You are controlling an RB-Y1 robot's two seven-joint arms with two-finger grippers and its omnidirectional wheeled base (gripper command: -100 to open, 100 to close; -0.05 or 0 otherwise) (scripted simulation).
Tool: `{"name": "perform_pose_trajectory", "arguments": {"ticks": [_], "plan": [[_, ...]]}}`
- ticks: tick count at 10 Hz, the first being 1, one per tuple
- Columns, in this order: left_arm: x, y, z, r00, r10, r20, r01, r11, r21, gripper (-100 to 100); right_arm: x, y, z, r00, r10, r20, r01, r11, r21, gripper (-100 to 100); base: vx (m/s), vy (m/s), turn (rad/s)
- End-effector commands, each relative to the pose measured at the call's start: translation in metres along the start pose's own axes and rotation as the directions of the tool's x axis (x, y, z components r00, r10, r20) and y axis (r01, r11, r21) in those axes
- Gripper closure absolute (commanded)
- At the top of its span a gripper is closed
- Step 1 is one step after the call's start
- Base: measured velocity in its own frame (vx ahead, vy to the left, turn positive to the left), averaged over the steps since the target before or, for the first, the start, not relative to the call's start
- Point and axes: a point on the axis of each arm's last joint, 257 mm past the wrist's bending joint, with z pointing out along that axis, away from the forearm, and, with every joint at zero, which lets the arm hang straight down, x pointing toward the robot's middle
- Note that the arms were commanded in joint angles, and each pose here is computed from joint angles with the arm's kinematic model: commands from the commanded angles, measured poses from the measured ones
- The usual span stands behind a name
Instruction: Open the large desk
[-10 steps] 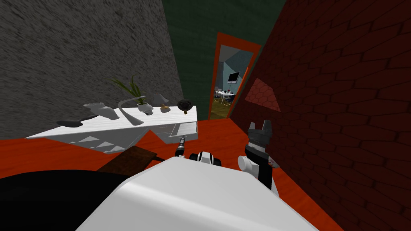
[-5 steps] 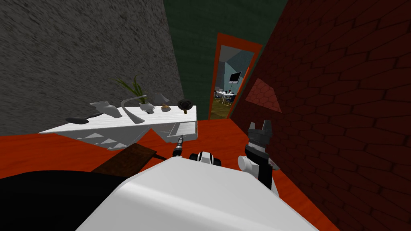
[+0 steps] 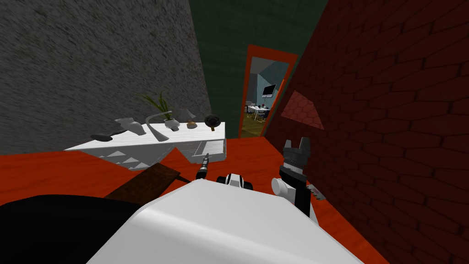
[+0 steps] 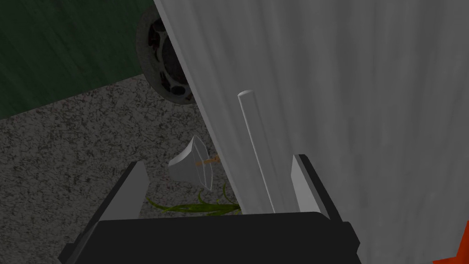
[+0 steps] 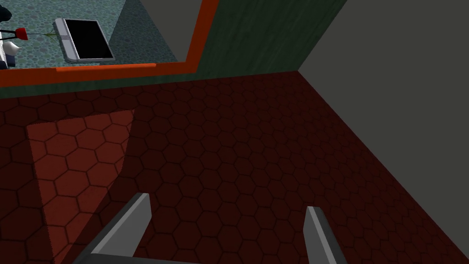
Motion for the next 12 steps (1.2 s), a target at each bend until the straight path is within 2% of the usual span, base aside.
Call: {"name": "perform_pose_trajectory", "arguments": {"ticks": [1, 2, 3, 4, 5, 6, 7, 8, 9, 10, 11, 12], "plan": [[-0.002, -0.012, 0.007, 1.0000, -0.003, -0.003, 0.003, 0.9997, 0.025, -100, 0.000, 0.000, 0.000, 1.000, 0.000, 0.000, 0.000, 1.000, 0.000, 0, 0.009, -0.008, -0.010], [-0.002, -0.009, 0.004, 0.9999, -0.004, -0.015, 0.004, 1.0000, 0.008, -100, 0.000, 0.000, 0.000, 1.000, 0.000, 0.000, 0.000, 1.000, 0.000, 0, 0.012, -0.011, 0.045], [-0.003, -0.017, 0.008, 0.9999, -0.004, -0.013, 0.005, 0.9996, 0.028, -100, 0.000, 0.000, 0.000, 1.000, 0.000, 0.000, 0.000, 1.000, 0.000, 0, 0.009, -0.014, 0.048], [-0.003, -0.012, 0.004, 0.9997, -0.005, -0.025, 0.006, 1.0000, 0.007, -100, 0.000, 0.000, 0.000, 1.000, 0.000, 0.000, 0.000, 1.000, 0.000, 0, 0.017, -0.019, 0.066], [-0.004, -0.022, 0.009, 0.9997, -0.005, -0.023, 0.006, 0.9995, 0.030, -100, 0.000, 0.000, 0.000, 1.000, 0.000, 0.000, 0.000, 1.000, 0.000, 0, 0.012, -0.021, 0.034], [-0.005, -0.026, 0.009, 0.9995, -0.005, -0.032, 0.006, 0.9995, 0.030, -100, 0.000, 0.000, 0.000, 1.000, 0.000, 0.000, 0.000, 1.000, 0.000, 0, 0.009, -0.020, 0.057], [-0.005, -0.020, 0.005, 0.9990, -0.006, -0.044, 0.007, 1.0000, 0.004, -100, 0.000, 0.000, 0.000, 1.000, 0.000, 0.000, 0.000, 1.000, 0.000, 0, 0.022, -0.031, 0.085], [-0.006, -0.032, 0.010, 0.9991, -0.005, -0.041, 0.007, 0.9995, 0.032, -100, 0.000, 0.000, 0.000, 1.000, 0.000, 0.000, 0.000, 1.000, 0.000, 0, 0.017, -0.027, 0.049], [-0.006, -0.027, 0.006, 0.9986, -0.006, -0.052, 0.007, 0.9999, 0.010, -100, 0.000, 0.000, 0.000, 1.000, 0.000, 0.000, 0.000, 1.000, 0.000, 0, 0.015, -0.022, 0.062], [-0.007, -0.038, 0.011, 0.9988, -0.005, -0.049, 0.007, 0.9994, 0.034, -100, 0.000, 0.000, 0.000, 1.000, 0.000, 0.000, 0.000, 1.000, 0.000, 0, 0.009, -0.017, 0.039], [-0.007, -0.031, 0.005, 0.9982, -0.006, -0.060, 0.006, 1.0000, 0.006, -100, 0.000, 0.000, 0.000, 1.000, 0.000, 0.000, 0.000, 1.000, 0.000, 0, 0.016, -0.017, 0.043], [-0.007, -0.039, 0.009, 0.9983, -0.005, -0.058, 0.007, 0.9997, 0.024, -100, 0.000, 0.000, 0.000, 1.000, 0.000, 0.000, 0.000, 1.000, 0.000, 0, 0.012, -0.016, 0.037]]}}
